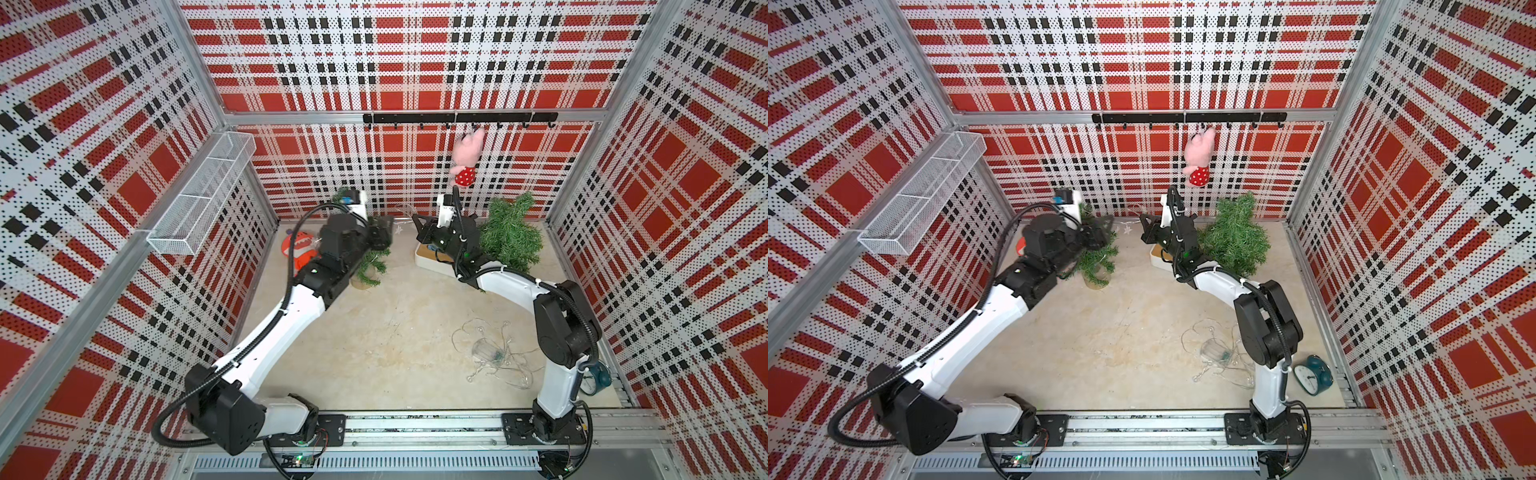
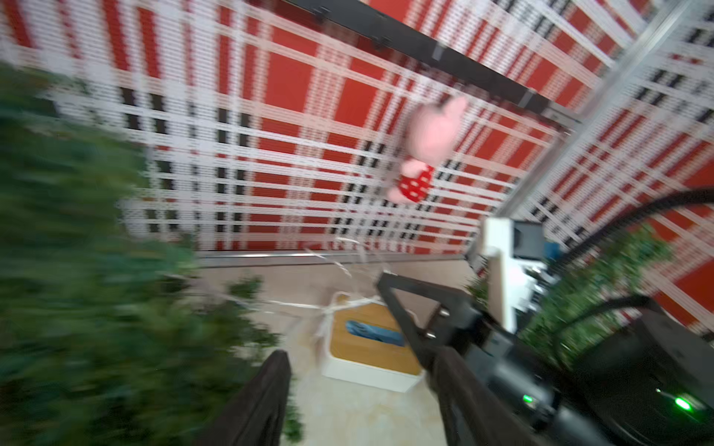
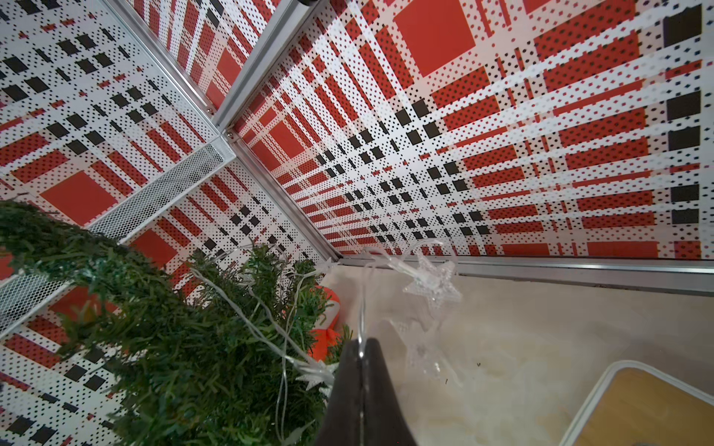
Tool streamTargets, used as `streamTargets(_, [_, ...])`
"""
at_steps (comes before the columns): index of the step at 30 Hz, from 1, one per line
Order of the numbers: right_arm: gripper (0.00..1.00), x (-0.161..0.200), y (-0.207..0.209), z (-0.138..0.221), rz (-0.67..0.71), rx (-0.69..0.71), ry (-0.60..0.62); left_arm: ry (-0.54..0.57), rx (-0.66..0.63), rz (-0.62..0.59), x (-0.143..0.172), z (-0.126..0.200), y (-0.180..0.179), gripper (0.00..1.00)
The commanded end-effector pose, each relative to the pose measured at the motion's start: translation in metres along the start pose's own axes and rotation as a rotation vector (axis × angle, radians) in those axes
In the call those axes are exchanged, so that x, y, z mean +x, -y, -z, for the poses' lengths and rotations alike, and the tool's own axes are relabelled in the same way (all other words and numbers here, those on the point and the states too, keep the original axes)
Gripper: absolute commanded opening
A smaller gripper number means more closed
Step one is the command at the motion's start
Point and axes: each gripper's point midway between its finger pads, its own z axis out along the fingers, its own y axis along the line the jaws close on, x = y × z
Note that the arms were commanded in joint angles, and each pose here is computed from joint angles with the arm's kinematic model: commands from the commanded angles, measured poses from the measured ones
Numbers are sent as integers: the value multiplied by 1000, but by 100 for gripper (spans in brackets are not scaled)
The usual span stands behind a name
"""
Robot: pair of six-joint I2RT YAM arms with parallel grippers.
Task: Wrap string light around the christmas tree
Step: Wrap the light string around the Christmas tree.
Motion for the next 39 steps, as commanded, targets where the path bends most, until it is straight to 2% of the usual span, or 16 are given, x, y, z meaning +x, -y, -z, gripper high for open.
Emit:
streamTargets(1, [0,-28,-22,15,13,-45,64,36,13,54,15,-31,20,68])
streamTargets(4, [0,-29,-23,21,8,-47,73,52,59,132,24,-55,27,73])
streamTargets(6, [0,-29,-25,22,-5,-56,76,55,42,186,28,-65,19,75])
streamTargets(9, [0,-28,-27,24,-28,-72,79,89,17,259,30,-65,3,76])
streamTargets(13, [0,-28,-28,23,-31,-82,79,139,53,356,30,-60,-11,78])
streamTargets(19, [0,-26,-29,21,-43,-92,70,179,-2,366,23,-48,-37,78])
streamTargets(24, [0,-24,-30,20,-83,-114,69,209,-2,376,14,-52,-48,77])
streamTargets(29, [0,-22,-33,25,-93,-118,53,203,9,375,22,-65,-49,67])
streamTargets(32, [0,-20,-34,29,-96,-115,48,189,29,402,29,-71,-54,56])
streamTargets(36, [0,-14,-33,29,-90,-105,23,204,83,420,20,-73,-44,41])
streamTargets(39, [1,-10,-29,31,-83,-93,18,211,131,436,14,-72,-34,26])
